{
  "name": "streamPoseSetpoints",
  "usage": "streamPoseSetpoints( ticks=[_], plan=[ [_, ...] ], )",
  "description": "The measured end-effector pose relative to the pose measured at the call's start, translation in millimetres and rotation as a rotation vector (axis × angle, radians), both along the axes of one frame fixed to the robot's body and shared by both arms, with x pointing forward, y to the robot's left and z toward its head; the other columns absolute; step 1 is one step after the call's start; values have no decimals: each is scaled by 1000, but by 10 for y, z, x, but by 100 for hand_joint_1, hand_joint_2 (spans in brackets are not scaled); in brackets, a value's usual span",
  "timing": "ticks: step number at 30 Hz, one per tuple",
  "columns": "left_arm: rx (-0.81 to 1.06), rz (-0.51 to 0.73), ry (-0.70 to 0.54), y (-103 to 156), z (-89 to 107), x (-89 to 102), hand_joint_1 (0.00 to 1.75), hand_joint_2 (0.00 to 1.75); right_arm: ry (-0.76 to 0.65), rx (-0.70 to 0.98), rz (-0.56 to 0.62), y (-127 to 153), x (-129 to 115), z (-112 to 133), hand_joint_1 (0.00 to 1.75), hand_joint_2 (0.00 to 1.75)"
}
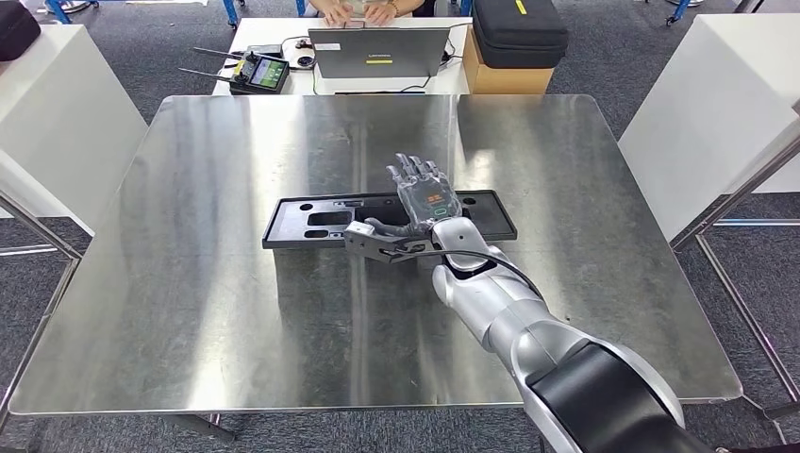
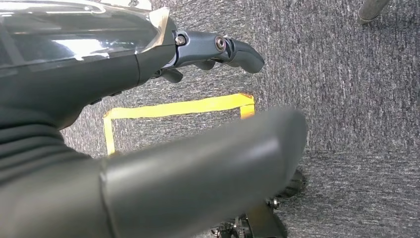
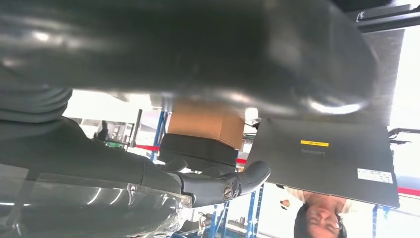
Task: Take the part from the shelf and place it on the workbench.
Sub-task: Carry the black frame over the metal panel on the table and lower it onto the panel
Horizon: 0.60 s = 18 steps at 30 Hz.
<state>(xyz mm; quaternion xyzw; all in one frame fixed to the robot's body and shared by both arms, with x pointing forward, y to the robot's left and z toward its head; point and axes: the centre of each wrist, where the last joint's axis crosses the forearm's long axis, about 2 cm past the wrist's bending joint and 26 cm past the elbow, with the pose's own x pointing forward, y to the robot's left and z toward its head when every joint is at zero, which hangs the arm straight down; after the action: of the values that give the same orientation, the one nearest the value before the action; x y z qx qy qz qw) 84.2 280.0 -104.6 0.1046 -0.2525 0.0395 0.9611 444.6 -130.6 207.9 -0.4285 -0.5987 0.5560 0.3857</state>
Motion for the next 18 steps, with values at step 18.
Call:
streamPoseSetpoints(
  ticks=[18],
  plan=[
    [16, 63, -37, 38, -37, -217, 0, 0, 166, 1490, 809, 203, -758, 162, 0, 0]
  ],
)
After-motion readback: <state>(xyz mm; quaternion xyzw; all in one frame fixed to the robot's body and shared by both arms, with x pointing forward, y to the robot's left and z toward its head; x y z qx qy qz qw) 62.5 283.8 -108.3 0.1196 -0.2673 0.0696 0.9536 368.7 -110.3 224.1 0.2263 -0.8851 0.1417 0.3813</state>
